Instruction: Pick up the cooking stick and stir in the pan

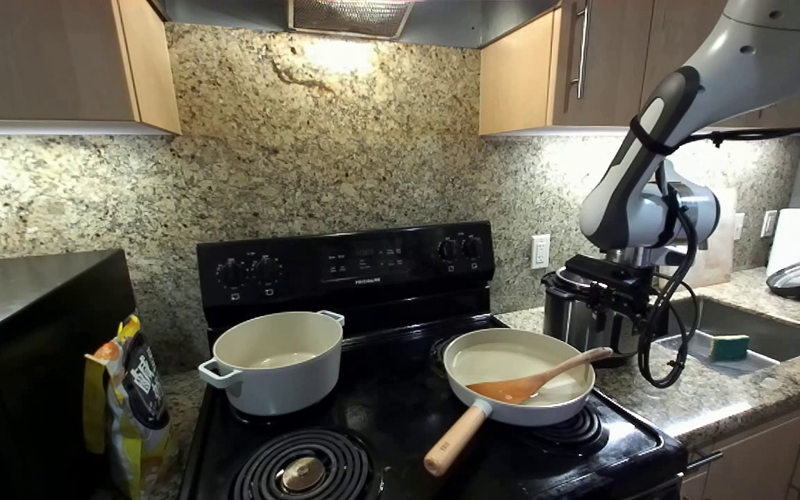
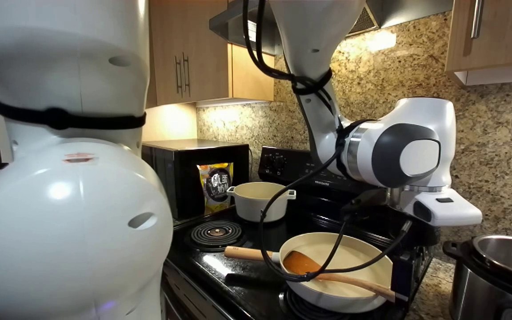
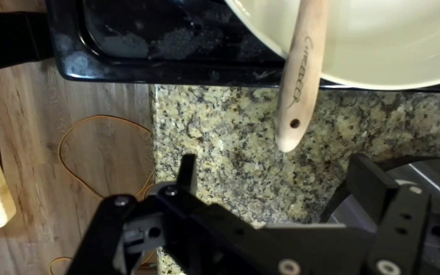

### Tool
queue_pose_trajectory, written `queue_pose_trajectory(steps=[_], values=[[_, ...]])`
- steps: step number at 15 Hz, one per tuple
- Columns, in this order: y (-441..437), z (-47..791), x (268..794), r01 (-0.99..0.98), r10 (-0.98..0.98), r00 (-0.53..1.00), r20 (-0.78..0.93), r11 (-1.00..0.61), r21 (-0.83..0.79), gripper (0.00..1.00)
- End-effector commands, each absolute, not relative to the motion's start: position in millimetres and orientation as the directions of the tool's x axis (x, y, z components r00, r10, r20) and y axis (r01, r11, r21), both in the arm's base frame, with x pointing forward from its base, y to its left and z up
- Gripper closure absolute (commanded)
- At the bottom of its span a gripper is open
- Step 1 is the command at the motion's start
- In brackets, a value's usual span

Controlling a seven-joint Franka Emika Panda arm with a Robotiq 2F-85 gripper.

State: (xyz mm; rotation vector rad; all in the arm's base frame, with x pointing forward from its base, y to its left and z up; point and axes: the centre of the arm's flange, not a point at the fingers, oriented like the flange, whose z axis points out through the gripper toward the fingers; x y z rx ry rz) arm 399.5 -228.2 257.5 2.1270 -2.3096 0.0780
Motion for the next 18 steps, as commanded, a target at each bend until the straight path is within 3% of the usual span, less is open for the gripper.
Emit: queue_pose_trajectory(steps=[1,13,14,18], values=[[-228.7,249.6,414.6,-0.998,-0.998,-0.043,0.044,0.042,-0.040,0.00],[-214.3,223.0,425.5,-0.996,-0.996,-0.091,-0.028,0.091,0.000,0.00],[-215.5,222.1,424.5,-0.995,-0.994,-0.100,-0.031,0.100,0.003,0.24],[-218.8,222.5,422.4,-0.992,-0.992,-0.124,-0.040,0.124,-0.001,0.47]])
